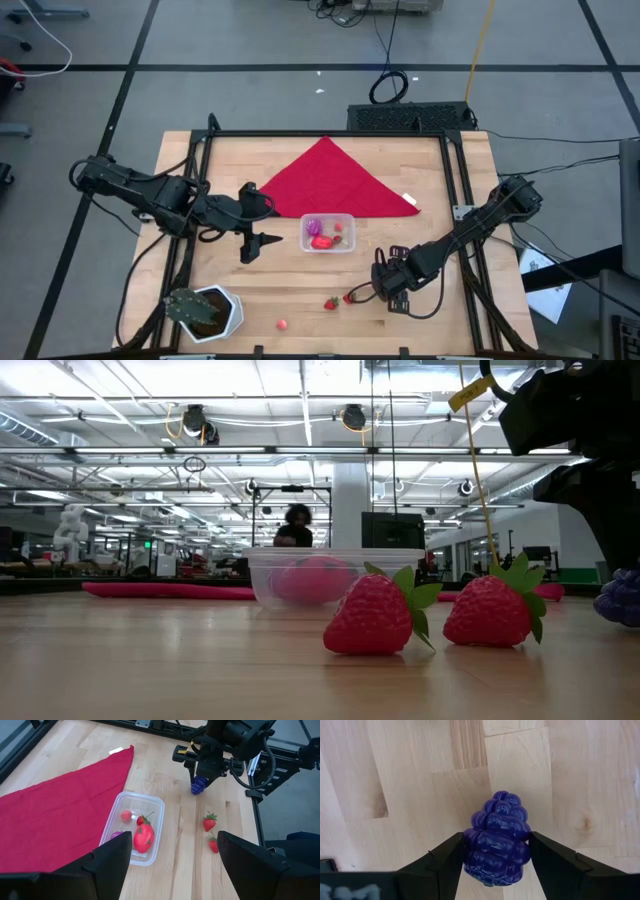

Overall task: Pick and placing Produce into tupperware
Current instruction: Put the violet grape in the transparent bin

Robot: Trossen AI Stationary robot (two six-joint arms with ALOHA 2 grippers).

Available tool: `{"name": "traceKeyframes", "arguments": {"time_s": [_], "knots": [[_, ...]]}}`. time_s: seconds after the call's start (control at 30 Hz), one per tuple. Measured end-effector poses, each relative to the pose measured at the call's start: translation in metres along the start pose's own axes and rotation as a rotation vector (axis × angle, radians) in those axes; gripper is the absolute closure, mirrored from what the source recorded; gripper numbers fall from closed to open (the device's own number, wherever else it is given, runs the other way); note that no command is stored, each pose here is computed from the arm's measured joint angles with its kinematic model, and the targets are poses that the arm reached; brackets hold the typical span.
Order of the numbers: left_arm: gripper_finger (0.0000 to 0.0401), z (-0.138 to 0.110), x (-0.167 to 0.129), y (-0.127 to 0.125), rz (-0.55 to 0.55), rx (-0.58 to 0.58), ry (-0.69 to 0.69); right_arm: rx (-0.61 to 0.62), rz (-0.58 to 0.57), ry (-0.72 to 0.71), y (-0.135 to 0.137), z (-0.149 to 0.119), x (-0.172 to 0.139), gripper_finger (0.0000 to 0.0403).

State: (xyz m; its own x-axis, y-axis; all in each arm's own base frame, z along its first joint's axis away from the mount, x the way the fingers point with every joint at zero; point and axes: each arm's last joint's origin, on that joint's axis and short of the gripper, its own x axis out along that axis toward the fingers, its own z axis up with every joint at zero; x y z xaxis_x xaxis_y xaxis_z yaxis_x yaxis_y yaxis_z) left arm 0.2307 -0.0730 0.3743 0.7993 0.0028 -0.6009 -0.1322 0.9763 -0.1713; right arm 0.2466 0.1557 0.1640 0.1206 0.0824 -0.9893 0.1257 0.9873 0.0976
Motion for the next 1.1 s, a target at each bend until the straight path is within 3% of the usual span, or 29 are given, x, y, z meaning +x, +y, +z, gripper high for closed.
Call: {"name": "traceKeyframes", "arguments": {"time_s": [0.87,1.1], "knots": [[0.0105,0.0,0.0,0.0,0.0,0.003,0.0,-0.028,0.024,0.011,0.0008,-0.0006,-0.0007,0.019],[0.0105,0.0,0.0,0.0001,0.0,0.003,0.0,-0.02,0.011,0.023,-0.0003,-0.0018,0.0019,0.0144]]}}
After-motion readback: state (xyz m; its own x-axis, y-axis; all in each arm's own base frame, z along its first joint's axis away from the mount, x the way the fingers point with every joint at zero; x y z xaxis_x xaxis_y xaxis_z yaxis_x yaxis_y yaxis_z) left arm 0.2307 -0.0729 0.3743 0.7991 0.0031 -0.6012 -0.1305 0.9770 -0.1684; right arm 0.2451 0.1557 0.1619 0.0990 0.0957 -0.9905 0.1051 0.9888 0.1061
